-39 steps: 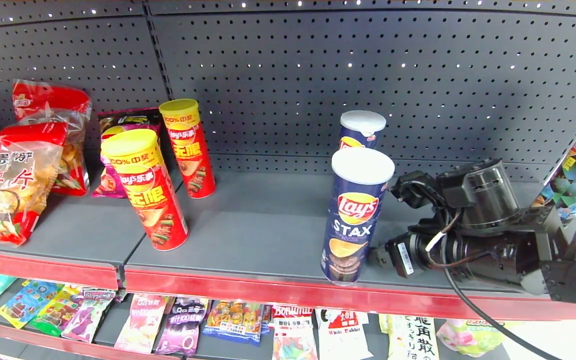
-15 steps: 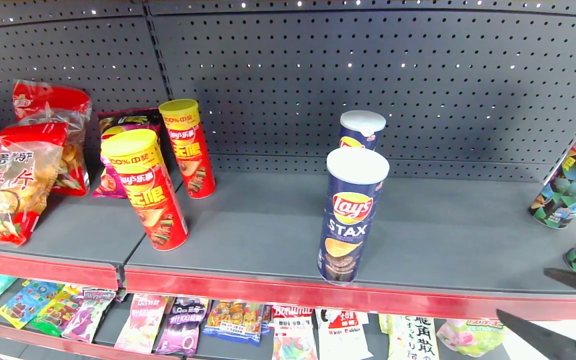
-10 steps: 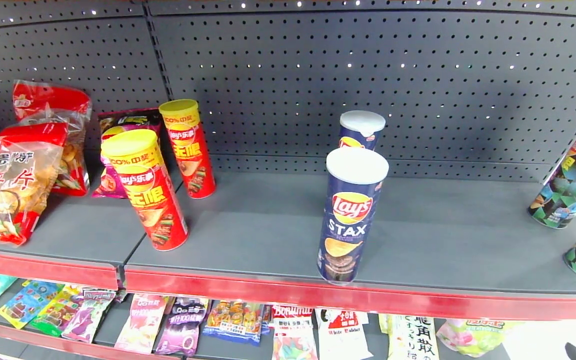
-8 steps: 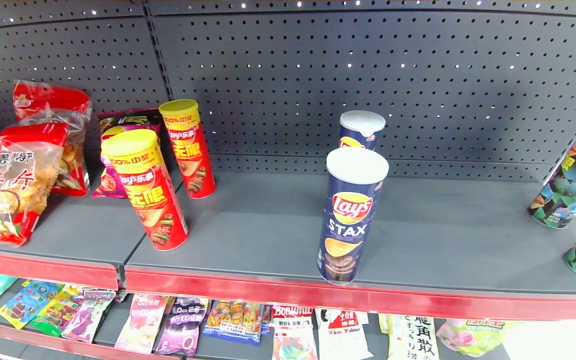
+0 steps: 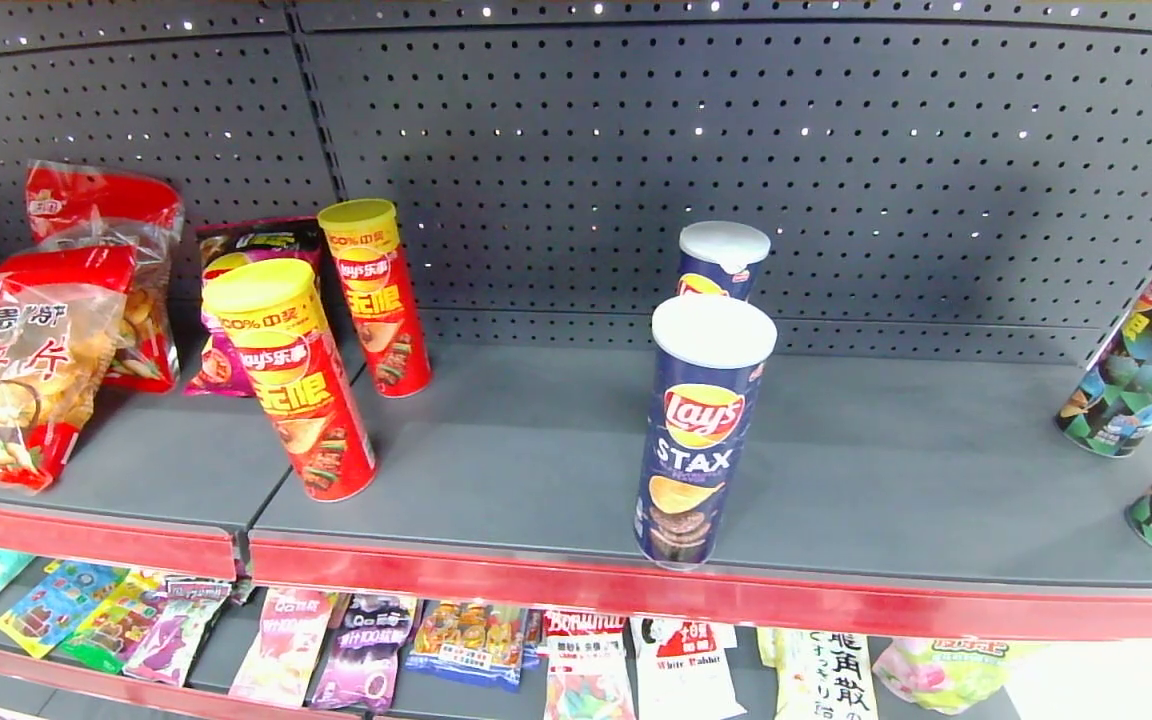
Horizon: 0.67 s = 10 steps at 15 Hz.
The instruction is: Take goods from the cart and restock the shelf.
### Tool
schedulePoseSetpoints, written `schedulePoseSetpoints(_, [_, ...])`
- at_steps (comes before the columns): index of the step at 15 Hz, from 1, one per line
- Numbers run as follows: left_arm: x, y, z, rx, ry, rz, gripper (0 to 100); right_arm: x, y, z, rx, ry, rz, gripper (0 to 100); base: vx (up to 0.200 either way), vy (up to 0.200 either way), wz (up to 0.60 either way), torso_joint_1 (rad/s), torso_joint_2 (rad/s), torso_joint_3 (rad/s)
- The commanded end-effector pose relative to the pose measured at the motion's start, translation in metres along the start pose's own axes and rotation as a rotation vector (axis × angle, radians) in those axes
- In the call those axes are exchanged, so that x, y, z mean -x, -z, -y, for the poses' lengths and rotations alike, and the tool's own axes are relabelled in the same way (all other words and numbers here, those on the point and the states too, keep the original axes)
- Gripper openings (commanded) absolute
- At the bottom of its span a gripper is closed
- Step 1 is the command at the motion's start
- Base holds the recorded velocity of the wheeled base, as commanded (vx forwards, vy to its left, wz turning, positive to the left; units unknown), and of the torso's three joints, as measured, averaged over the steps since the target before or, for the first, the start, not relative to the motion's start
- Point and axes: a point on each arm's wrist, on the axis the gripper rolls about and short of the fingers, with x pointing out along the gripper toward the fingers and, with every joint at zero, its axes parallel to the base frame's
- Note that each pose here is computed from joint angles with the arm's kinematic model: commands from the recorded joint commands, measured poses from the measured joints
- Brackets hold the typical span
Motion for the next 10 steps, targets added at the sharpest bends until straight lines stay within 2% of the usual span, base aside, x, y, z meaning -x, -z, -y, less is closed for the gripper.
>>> schedulePoseSetpoints(1, [0.0, 0.0, 0.0, 0.001, -0.001, 0.0, 100, 0.0027, 0.0016, -0.001, 0.014, -0.02, 0.034, 100, 0.0, 0.0, 0.0, 0.0, 0.0, 0.0])
schedulePoseSetpoints(3, [0.0, 0.0, 0.0, 0.001, -0.001, 0.0, 100, 0.0029, 0.0017, -0.0011, 0.016, -0.02, 0.037, 100, 0.0, 0.0, 0.0, 0.0, 0.0, 0.0])
schedulePoseSetpoints(4, [0.0, 0.0, 0.0, 0.001, -0.001, 0.0, 100, 0.0032, 0.0018, -0.0003, -0.004, 0.017, 0.037, 100, 0.0, 0.0, 0.0, 0.0, 0.0, 0.0])
schedulePoseSetpoints(6, [0.0, 0.0, 0.0, 0.001, -0.001, 0.0, 100, 0.0035, 0.0023, 0.0034, -0.135, 0.177, 0.037, 100, 0.0, 0.0, 0.0, 0.0, 0.0, 0.0])
schedulePoseSetpoints(7, [0.0, 0.0, 0.0, 0.001, -0.001, 0.0, 100, 0.0035, 0.0024, 0.0035, -0.153, 0.185, 0.037, 100, 0.0, 0.0, 0.0, 0.0, 0.0, 0.0])
schedulePoseSetpoints(8, [0.0, 0.0, 0.0, 0.001, -0.001, 0.0, 100, 0.0035, 0.0024, 0.0035, -0.153, 0.185, 0.037, 100, 0.0, 0.0, 0.0, 0.0, 0.0, 0.0])
schedulePoseSetpoints(9, [0.0, 0.0, 0.0, 0.001, -0.001, 0.0, 100, -0.0003, 0.0033, 0.0024, 0.017, 0.128, 0.1, 100, 0.0, 0.0, 0.0, 0.0, 0.0, 0.0])
schedulePoseSetpoints(10, [0.0, 0.0, 0.0, 0.001, -0.001, 0.0, 100, -0.0009, 0.004, 0.001, 0.001, 0.062, 0.096, 100, 0.0, 0.0, 0.0, 0.0, 0.0, 0.0])
